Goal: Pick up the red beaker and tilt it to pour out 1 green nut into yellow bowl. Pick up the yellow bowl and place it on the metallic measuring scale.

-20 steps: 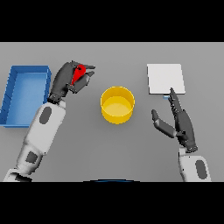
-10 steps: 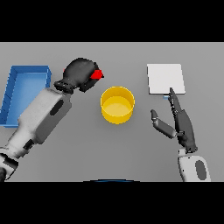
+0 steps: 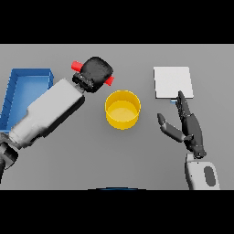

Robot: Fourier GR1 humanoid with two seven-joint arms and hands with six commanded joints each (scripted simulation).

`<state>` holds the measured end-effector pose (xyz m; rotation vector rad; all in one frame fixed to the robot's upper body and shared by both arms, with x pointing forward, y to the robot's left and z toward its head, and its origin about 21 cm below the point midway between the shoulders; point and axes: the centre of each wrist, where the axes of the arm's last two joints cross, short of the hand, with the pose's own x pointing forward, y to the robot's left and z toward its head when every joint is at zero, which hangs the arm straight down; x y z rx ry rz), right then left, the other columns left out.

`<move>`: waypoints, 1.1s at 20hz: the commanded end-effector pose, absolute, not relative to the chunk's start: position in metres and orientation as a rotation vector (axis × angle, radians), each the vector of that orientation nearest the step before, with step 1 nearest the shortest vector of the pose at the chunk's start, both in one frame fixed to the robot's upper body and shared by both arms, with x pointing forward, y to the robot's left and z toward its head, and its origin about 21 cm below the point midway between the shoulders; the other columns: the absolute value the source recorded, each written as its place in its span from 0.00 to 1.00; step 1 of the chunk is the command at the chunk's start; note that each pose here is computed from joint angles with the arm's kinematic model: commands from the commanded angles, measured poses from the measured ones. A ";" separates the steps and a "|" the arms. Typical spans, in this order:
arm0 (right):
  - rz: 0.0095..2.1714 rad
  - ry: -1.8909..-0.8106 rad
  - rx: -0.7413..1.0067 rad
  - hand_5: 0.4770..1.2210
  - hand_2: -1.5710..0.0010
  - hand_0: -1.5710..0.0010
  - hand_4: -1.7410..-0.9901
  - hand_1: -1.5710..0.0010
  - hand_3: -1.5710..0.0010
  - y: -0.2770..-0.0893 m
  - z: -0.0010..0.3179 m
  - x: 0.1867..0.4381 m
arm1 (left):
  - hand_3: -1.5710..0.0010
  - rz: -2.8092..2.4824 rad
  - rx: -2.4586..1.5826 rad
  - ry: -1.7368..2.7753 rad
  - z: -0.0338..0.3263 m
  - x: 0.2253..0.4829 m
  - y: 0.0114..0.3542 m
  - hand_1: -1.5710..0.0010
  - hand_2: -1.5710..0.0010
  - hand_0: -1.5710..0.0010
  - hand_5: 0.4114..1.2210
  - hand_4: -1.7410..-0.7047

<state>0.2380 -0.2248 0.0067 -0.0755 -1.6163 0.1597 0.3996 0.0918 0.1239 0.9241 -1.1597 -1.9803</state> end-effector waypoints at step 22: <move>0.184 -1.623 -0.104 0.17 1.00 1.00 0.61 1.00 1.00 -0.227 0.002 0.237 | 0.00 -2.662 1.370 -0.758 0.122 0.387 0.018 0.00 0.00 0.00 1.00 0.00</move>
